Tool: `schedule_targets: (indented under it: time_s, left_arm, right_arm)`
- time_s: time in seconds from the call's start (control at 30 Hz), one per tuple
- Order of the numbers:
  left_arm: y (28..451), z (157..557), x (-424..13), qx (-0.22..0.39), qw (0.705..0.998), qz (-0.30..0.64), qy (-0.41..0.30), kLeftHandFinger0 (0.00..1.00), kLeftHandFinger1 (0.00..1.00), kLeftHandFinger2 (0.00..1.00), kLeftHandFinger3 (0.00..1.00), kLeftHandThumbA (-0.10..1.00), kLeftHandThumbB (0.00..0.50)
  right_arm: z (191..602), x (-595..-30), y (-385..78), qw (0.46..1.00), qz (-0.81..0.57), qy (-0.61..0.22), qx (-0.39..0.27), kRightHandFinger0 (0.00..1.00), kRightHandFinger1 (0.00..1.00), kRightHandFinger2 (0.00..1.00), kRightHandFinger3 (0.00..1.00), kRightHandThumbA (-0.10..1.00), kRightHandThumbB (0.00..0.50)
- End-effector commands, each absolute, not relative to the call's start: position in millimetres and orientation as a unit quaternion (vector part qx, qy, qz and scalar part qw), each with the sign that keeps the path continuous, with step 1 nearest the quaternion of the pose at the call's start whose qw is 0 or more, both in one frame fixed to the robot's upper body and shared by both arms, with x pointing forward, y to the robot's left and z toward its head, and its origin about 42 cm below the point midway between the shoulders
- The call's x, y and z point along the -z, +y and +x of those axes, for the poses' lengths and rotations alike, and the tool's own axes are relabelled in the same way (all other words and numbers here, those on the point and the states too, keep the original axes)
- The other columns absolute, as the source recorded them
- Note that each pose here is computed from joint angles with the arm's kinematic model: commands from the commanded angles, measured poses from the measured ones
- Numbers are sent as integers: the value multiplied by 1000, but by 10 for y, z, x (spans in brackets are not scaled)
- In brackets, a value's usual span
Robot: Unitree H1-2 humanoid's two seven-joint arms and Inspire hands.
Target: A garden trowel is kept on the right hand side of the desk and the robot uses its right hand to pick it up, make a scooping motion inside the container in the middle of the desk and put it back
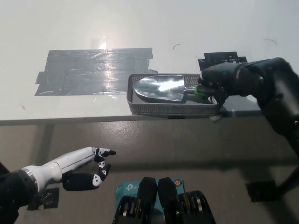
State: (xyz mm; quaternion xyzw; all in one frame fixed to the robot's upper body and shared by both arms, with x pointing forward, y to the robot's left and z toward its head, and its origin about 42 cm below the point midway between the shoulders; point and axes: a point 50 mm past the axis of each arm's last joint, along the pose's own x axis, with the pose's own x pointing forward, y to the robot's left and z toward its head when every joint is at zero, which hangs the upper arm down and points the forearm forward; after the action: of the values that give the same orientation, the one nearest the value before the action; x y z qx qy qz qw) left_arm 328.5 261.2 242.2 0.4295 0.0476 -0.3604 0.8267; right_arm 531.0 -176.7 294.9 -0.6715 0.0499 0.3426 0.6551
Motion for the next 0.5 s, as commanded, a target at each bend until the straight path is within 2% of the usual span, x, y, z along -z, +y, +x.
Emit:
schedule_targets:
  time_s: [0.0,0.03,0.1,0.17,0.23,0.27,0.3,0.37,0.4,0.47]
  left_arm:
    - [2623,3291,-2447,351,824,443,49,1000,1000,1000,1000,1000,490]
    - [2624,3293,-2443,352,823,443,51,1000,1000,1000,1000,1000,499]
    - [2617,3279,-2434,352,822,445,50,1000,1000,1000,1000,1000,500]
    - [2621,3263,-2426,349,823,445,50,1000,1000,1000,1000,1000,485]
    - [2620,3265,-2408,350,823,445,52,1000,1000,1000,1000,1000,498]
    - [2622,3256,-2401,350,824,443,52,1000,1000,1000,1000,1000,491]
    - [2622,3260,-2401,353,824,441,52,1000,1000,1000,1000,1000,499]
    - [2633,3251,-2393,352,825,439,54,1000,1000,1000,1000,1000,500]
    - [2634,3248,-2395,351,823,444,52,1000,1000,1000,1000,1000,500]
    - [2649,3229,-2393,349,824,443,55,1000,1000,1000,1000,1000,500]
  right_arm:
    - [5357,-3213,-1960,748,-564,14,-351,0,241,404,4,-100,158]
    - [5358,-3222,-1977,761,-546,10,-351,0,161,325,0,-100,169]
    - [5379,-3206,-2008,788,-501,8,-357,0,90,267,0,-100,172]
    - [5381,-3243,-2014,800,-485,13,-353,0,36,247,3,-100,172]
    - [5392,-3305,-2039,827,-435,20,-356,0,0,215,8,-100,153]
    - [5402,-3338,-2055,837,-419,25,-352,0,0,221,36,-100,150]
    - [5419,-3421,-2122,858,-386,32,-338,0,0,230,33,-100,149]
    - [5429,-3491,-2148,867,-376,32,-324,0,0,233,4,-100,153]
    - [5443,-3535,-2201,872,-365,29,-326,0,0,276,24,-100,145]
    - [5470,-3621,-2250,877,-363,24,-312,0,0,325,73,-100,161]
